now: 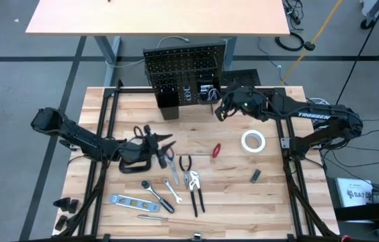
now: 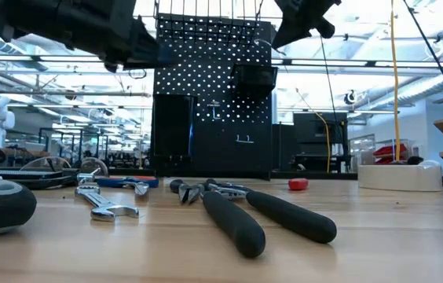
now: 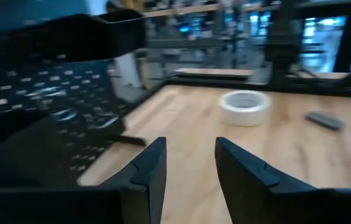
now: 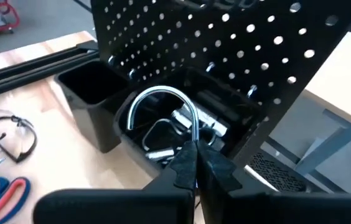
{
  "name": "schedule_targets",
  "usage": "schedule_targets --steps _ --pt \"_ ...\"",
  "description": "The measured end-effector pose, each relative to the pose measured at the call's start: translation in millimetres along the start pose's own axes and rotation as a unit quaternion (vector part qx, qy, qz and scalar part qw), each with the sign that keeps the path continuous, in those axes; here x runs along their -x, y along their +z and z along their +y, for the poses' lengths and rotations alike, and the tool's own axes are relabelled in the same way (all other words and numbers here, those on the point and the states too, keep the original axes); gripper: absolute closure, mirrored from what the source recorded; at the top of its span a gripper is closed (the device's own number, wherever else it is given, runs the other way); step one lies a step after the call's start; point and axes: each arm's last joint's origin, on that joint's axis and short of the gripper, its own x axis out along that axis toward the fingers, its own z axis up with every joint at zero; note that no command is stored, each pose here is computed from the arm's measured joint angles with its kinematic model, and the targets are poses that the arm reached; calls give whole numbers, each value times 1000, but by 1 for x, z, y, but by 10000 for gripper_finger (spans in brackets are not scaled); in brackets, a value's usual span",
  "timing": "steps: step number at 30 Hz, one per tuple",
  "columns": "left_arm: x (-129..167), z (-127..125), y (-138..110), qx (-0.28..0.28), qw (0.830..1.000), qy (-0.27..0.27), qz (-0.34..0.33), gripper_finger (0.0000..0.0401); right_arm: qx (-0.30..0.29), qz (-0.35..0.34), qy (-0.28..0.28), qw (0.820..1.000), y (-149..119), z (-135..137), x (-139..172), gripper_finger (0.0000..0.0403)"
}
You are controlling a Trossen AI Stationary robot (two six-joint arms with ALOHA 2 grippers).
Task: Hang tools onto peg board
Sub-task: Put the hanger hook on the right black bin on the peg board
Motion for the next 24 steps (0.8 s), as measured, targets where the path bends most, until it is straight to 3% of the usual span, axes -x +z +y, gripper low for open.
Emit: schedule_targets --steps 14,24 --pt "0 0 0 0 1000 4 1 270 7 7 -12 1000 -2 -2 -41 403" --pt "0 0 -2 -12 1000 4 9 270 33 9 -17 999 -3 -4 -45 403"
